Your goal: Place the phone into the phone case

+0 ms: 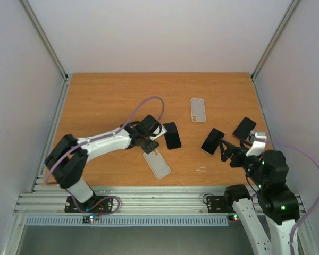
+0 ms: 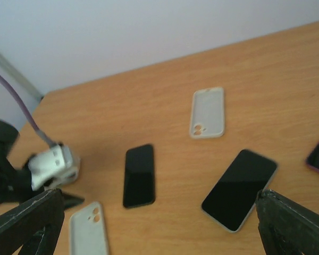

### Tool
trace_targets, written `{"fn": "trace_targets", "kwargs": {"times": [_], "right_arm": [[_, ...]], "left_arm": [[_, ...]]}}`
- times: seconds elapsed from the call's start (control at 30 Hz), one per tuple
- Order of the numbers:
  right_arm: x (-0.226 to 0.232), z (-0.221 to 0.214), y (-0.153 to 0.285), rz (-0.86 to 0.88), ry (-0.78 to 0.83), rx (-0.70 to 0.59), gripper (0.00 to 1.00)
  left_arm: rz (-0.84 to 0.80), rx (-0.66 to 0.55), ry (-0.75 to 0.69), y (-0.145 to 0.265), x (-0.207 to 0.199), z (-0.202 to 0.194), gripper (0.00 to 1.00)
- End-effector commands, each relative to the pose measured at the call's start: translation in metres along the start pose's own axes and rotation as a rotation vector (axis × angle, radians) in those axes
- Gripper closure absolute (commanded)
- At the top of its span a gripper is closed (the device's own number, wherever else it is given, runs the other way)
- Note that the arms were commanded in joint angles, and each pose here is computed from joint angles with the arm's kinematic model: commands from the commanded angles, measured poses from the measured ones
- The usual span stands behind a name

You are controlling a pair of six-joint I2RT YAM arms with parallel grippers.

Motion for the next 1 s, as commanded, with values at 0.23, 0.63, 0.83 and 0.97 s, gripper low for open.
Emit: {"fn": "trace_targets", "kwargs": {"times": [0.23, 0.63, 0.83, 0.97], "right_arm": [[0.021, 0.006, -0.069, 0.164, -0.025, 0.328, 0.02], [0.032, -0.040, -0.170, 0.020, 0.104, 0.618, 0.02], [0.044, -0.071, -0.219, -0.058, 0.178, 0.728, 0.02], [0.049, -0.090, -0.248, -0.112, 0.215, 0.796, 0.02]], "left_arm": [[0.269, -0.304, 0.441, 0.108, 0.029, -0.006, 0.03], [0.115, -0.386, 0.924, 0.117, 0.032, -0.072, 0.01], [0.029, -0.392, 1.038, 0.110, 0.027, -0.095, 0.01], [-0.020, -0.403, 1.101, 0.105, 0.021, -0.108, 0.01]]}}
Point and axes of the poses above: each gripper's point midway between its finger pads, its own y axis back along the fingers, its own x axis along the line the jaws close on, z = x × y, the point moved 9 cm from there along y, back along the fingers, and after that the axes turned 11 degrees about -y, right-handed, at the moved point
